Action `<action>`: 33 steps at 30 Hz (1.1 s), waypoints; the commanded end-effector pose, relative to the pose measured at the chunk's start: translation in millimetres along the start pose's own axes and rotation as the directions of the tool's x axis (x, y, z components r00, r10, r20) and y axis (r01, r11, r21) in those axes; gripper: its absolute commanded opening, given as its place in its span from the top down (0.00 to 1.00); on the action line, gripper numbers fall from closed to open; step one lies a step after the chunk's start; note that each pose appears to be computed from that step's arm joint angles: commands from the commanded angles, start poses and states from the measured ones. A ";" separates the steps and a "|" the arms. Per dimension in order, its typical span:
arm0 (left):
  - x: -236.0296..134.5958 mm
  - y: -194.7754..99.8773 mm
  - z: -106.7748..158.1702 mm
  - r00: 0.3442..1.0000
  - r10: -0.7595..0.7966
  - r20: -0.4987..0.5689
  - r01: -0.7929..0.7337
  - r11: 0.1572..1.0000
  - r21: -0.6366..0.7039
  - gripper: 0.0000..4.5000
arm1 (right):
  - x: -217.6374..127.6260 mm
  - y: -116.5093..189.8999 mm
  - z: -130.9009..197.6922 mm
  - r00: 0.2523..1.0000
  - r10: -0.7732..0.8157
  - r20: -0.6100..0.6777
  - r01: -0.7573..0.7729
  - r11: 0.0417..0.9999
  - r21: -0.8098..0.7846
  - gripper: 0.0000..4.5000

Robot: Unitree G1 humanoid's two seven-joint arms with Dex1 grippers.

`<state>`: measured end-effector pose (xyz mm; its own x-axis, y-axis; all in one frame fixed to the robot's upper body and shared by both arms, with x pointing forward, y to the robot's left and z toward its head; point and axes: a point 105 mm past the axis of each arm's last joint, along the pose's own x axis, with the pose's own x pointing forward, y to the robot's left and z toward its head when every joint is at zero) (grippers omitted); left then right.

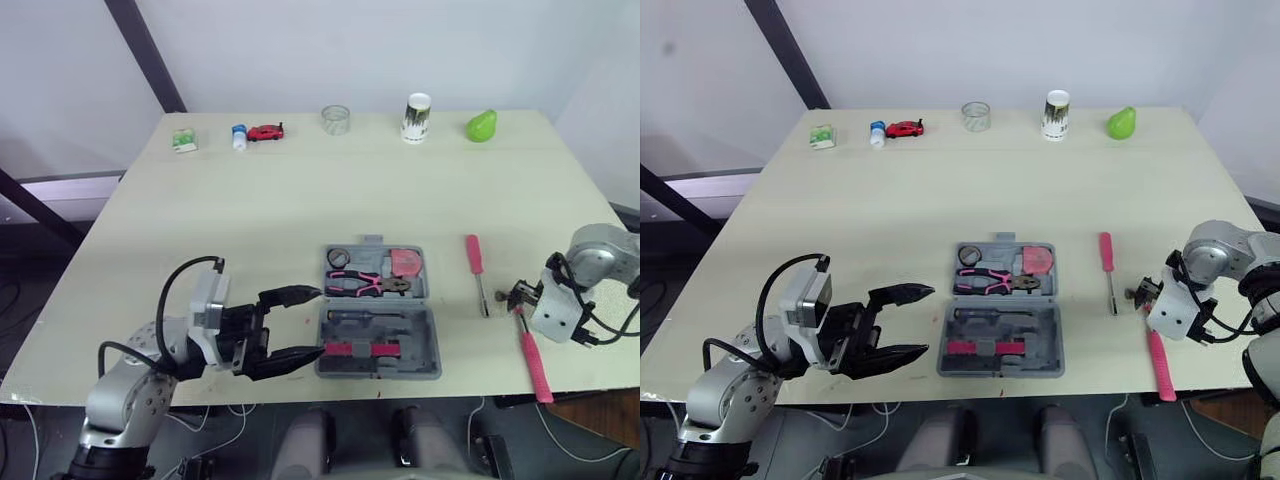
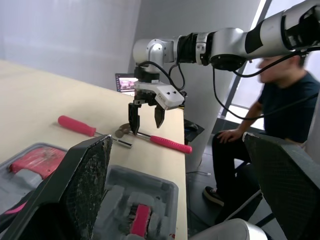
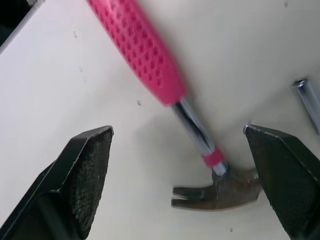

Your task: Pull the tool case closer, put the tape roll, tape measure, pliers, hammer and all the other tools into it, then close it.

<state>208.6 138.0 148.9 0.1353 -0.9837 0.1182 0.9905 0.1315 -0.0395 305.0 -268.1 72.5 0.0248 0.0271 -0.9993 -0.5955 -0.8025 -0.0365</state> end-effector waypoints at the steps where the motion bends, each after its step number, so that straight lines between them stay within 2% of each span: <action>1: -1.2 -6.6 9.3 1.000 -0.004 0.005 0.004 0.999 0.044 0.00 | 4.2 -3.1 -8.4 0.999 0.001 -0.041 -0.001 1.000 -0.001 0.28; 2: -1.8 -7.5 9.2 1.000 -0.001 0.004 0.001 0.999 0.043 0.00 | 6.1 -4.0 -9.1 0.999 -0.001 -0.045 0.001 1.000 0.000 0.41; 4: -2.8 -8.3 9.2 1.000 0.003 0.003 -0.003 0.999 0.042 0.00 | 8.5 -4.6 -10.1 0.999 -0.005 -0.049 0.005 1.000 -0.003 0.58; 5: -3.3 -8.3 9.2 1.000 0.004 0.002 -0.004 0.999 0.043 0.00 | 9.5 -2.0 -10.3 0.999 -0.009 -0.048 0.009 1.000 0.000 0.61; 6: -3.4 -8.0 9.2 1.000 0.006 0.002 -0.006 0.999 0.043 0.00 | 5.4 0.9 -12.2 0.998 -0.034 -0.049 0.034 0.999 0.014 0.73; 8: -3.0 -7.2 9.1 1.000 0.008 0.004 -0.008 0.999 0.044 0.00 | -4.5 3.7 -15.5 0.994 -0.098 -0.051 0.100 0.994 0.047 0.83; 10: -1.3 -6.1 8.2 1.000 0.005 0.010 -0.005 0.999 0.040 0.00 | -16.6 8.5 -16.5 0.985 -0.169 -0.046 0.172 0.983 0.072 0.99; 14: 2.7 -3.2 7.1 1.000 -0.017 0.015 0.017 0.999 0.034 0.00 | -33.6 25.7 -11.3 0.960 -0.277 -0.030 0.279 0.955 0.100 0.99; 21: 6.0 1.9 7.1 0.998 -0.058 0.013 0.057 0.998 0.026 0.00 | -62.3 54.3 1.0 0.938 -0.342 -0.052 0.345 0.915 0.208 0.99; 26: 5.4 5.5 7.7 0.998 -0.066 0.011 0.066 0.998 0.022 0.00 | -76.3 70.3 17.1 0.910 -0.411 -0.049 0.392 0.816 0.424 0.99; 27: 5.2 5.7 7.6 0.998 -0.067 0.011 0.067 0.998 0.021 0.00 | -76.0 73.5 19.9 0.901 -0.431 -0.052 0.398 0.774 0.492 0.99; 29: 4.7 5.5 7.5 0.998 -0.068 0.010 0.068 0.998 0.019 0.00 | -75.4 74.2 23.5 0.861 -0.503 -0.069 0.418 0.625 0.659 0.99; 32: 3.4 5.2 7.5 0.998 -0.067 0.007 0.067 0.998 0.016 0.00 | -67.1 73.8 25.8 0.801 -0.582 -0.140 0.378 0.311 0.872 0.99; 33: 2.9 5.2 7.6 0.998 -0.066 0.006 0.066 0.998 0.017 0.00 | -62.6 72.9 29.1 0.783 -0.598 -0.173 0.339 0.176 0.924 0.99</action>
<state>217.5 136.2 152.1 0.0867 -0.9887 0.1221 0.9959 0.0831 -0.0344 220.9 -319.0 114.5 0.3667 0.3948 -0.8424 -0.9302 0.1719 -0.3244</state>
